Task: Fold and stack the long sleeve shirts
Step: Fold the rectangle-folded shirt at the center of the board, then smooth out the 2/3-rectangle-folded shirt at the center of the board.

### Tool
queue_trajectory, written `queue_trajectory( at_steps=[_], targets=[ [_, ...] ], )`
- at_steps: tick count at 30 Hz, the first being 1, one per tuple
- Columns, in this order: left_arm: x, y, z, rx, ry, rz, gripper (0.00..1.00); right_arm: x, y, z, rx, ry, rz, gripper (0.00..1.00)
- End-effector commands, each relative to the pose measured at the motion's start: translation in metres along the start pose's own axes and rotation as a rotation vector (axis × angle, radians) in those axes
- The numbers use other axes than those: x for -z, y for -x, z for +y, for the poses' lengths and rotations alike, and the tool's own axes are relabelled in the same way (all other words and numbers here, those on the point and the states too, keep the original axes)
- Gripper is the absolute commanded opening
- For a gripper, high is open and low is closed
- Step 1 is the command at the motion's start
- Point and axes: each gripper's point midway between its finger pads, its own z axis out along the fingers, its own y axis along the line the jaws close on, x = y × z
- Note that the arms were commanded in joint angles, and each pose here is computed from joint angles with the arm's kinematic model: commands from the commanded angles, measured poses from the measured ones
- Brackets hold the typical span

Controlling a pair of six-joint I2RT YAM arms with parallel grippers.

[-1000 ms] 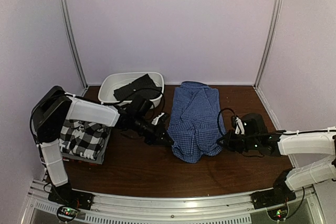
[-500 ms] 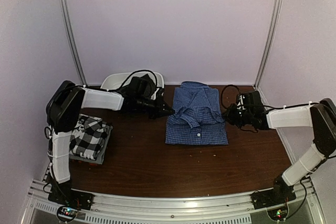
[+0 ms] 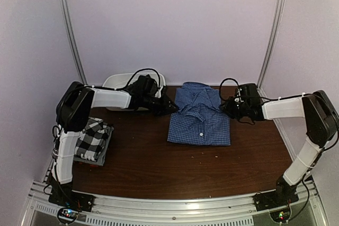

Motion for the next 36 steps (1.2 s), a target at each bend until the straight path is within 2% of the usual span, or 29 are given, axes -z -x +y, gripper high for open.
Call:
queue_trajectory(
  at_steps=[1,2,5,8,12,16,22,25,29,33,36],
  targets=[
    [0.003,0.025,0.001,-0.063,0.053,-0.068,0.33,0.005,0.024,0.001,0.038,-0.032,-0.058,0.37],
    [0.003,0.027,0.002,-0.070,0.062,-0.071,0.39,0.007,0.027,0.003,0.052,-0.032,-0.063,0.41],
    [0.003,0.033,-0.001,-0.105,0.076,-0.079,0.50,0.018,0.033,0.009,0.099,-0.046,-0.075,0.57],
    [0.006,0.038,-0.006,-0.147,0.089,-0.083,0.56,0.029,0.041,0.011,0.154,-0.079,-0.100,0.66],
    [0.009,0.045,-0.011,-0.192,0.111,-0.090,0.62,0.041,0.037,0.020,0.225,-0.081,-0.093,0.68],
    [0.010,0.050,-0.020,-0.237,0.104,-0.092,0.65,0.042,0.008,0.049,0.315,-0.020,-0.051,0.66],
    [0.009,0.055,-0.020,-0.251,0.124,-0.083,0.60,0.022,-0.051,0.092,0.426,0.115,0.079,0.62],
    [0.018,0.056,-0.017,-0.244,0.168,-0.102,0.50,0.002,-0.070,0.109,0.484,0.155,0.130,0.57],
    [0.032,0.049,-0.013,-0.230,0.209,-0.119,0.40,-0.031,-0.077,0.119,0.497,0.187,0.165,0.49],
    [0.043,0.032,-0.009,-0.212,0.215,-0.105,0.34,-0.071,-0.075,0.108,0.463,0.163,0.214,0.39],
    [0.050,0.013,-0.001,-0.197,0.221,-0.085,0.32,-0.095,-0.065,0.091,0.408,0.152,0.223,0.39]
  ],
)
